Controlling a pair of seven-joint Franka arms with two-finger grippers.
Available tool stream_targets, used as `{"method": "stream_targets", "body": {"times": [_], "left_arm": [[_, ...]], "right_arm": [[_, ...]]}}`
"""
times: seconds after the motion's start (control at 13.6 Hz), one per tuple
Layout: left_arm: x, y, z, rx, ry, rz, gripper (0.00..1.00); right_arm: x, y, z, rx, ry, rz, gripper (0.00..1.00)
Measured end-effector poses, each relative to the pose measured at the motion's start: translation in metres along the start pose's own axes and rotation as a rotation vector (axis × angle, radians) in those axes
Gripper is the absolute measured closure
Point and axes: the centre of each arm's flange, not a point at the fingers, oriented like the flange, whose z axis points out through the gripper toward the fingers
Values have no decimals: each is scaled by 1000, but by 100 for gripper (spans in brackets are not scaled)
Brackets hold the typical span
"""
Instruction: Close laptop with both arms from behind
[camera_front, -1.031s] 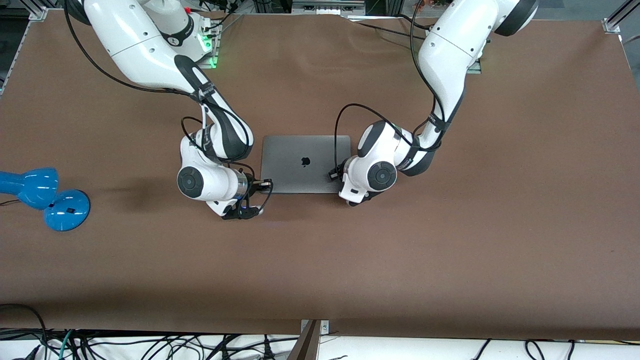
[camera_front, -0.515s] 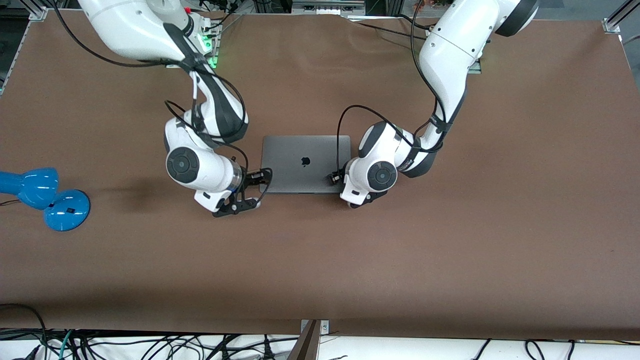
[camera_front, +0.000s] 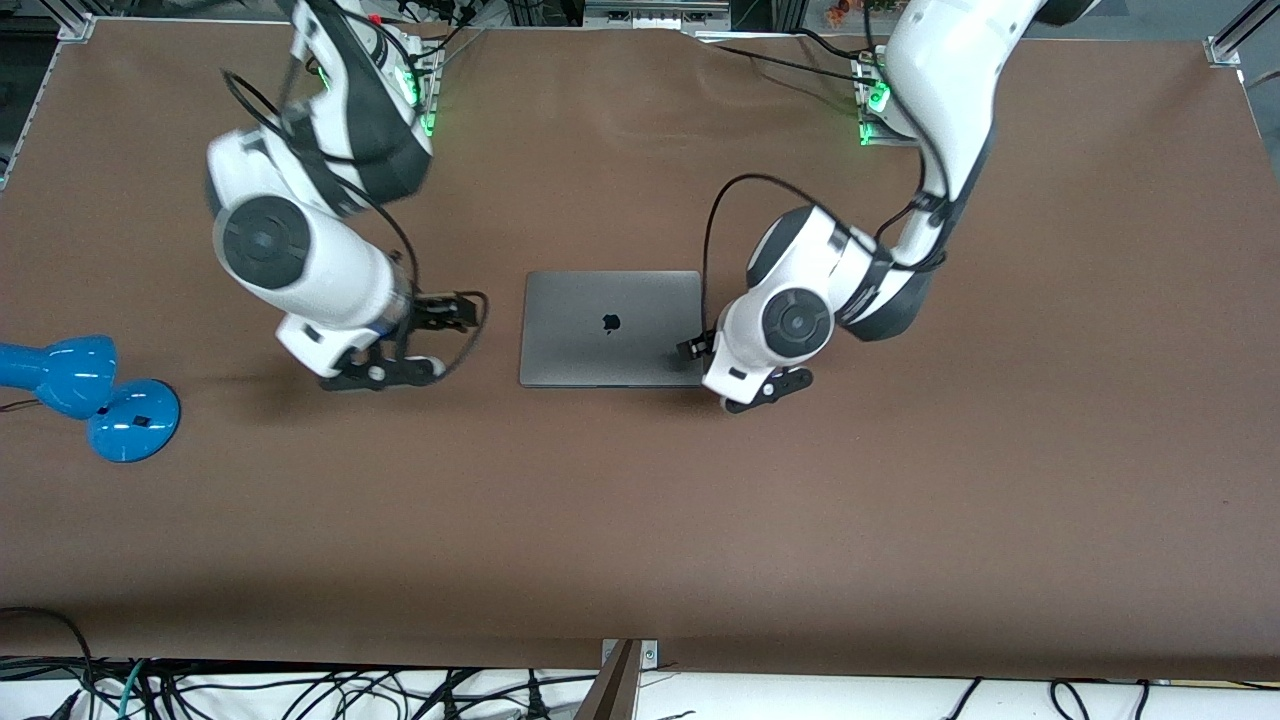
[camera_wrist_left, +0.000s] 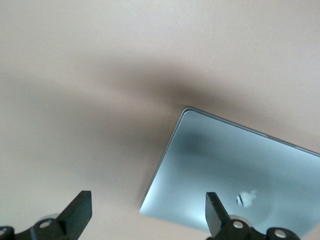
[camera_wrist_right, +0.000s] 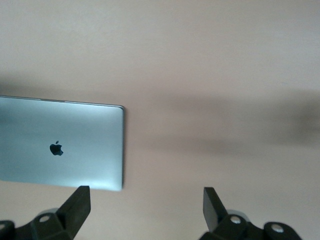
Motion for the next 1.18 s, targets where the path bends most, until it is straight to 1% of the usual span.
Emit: {"method": "stream_targets", "body": {"times": [0.22,0.29,0.44,0.59,0.74,0.88,1.03,1.18], "left_arm": [[-15,-49,-68,-7,22,60,0],[-17,-75,-91,4,32,94,0],[-25,-131,-141,62,66,141,0],[-37,-178,-185,85,87,175,0],[-41,-220,-209,87,106,213,0],[-37,-258,-214,84,103,254,0],[-42,-276,-221,82,102,271,0],[-54,-287,-239,73,111,298,0]], "right_arm": [[-21,37,-49,-8,18,53,0],[-28,45,-62,-11,29,64,0],[-39,60,-84,-15,45,89,0],[-49,84,-98,-24,32,129,0],[-58,108,-110,-31,24,159,0],[-63,126,-119,-33,31,93,0],[-63,147,-122,-34,32,35,0],[-62,160,-122,-35,31,39,0]]}}
